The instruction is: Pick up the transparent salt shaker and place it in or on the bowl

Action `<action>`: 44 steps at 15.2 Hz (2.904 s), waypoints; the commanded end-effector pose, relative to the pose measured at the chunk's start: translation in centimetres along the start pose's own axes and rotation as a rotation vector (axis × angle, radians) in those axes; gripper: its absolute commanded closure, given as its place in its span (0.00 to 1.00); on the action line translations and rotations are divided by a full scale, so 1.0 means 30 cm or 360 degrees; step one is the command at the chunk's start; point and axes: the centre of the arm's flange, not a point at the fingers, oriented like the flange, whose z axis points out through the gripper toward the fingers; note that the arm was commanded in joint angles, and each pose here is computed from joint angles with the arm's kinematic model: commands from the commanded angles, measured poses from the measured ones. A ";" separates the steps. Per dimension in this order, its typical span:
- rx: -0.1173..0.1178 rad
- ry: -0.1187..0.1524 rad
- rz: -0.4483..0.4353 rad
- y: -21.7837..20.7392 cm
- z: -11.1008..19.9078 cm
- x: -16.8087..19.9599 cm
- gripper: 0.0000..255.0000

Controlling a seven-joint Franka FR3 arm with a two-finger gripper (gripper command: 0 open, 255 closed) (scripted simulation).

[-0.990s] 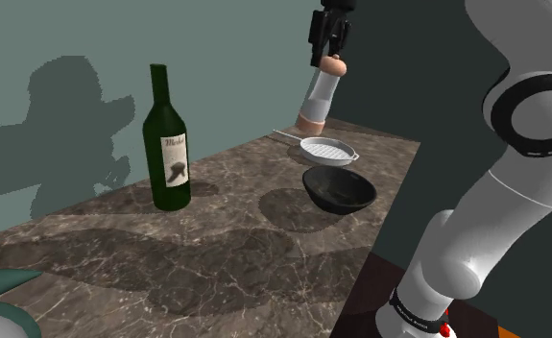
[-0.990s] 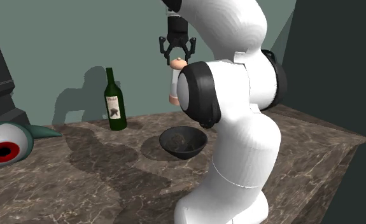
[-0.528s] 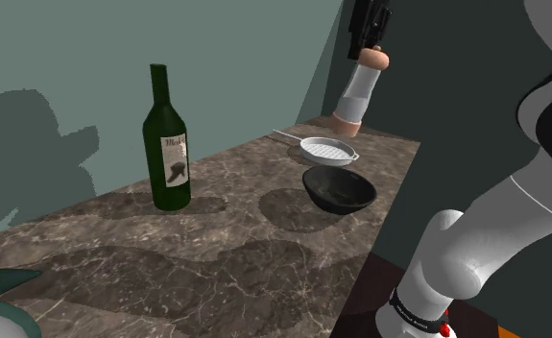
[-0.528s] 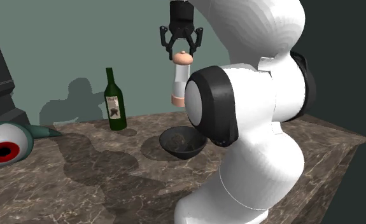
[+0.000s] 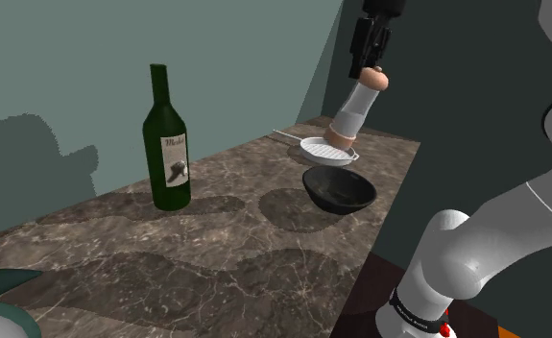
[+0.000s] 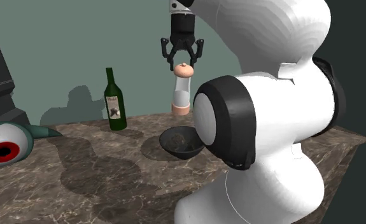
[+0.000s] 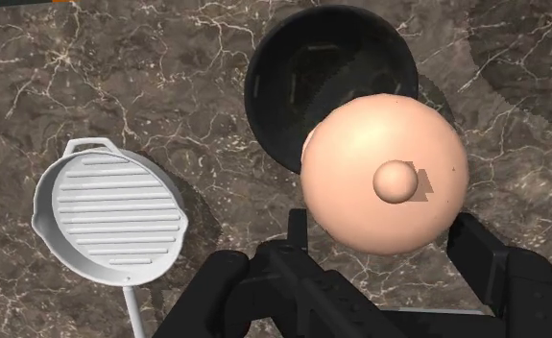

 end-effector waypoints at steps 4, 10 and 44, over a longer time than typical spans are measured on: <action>0.0000 0.0001 0.0000 0.003 0.092 -0.006 1.00; 0.0000 0.0001 0.0000 0.004 0.197 -0.013 1.00; 0.0000 0.0001 0.0000 0.005 0.184 -0.024 0.00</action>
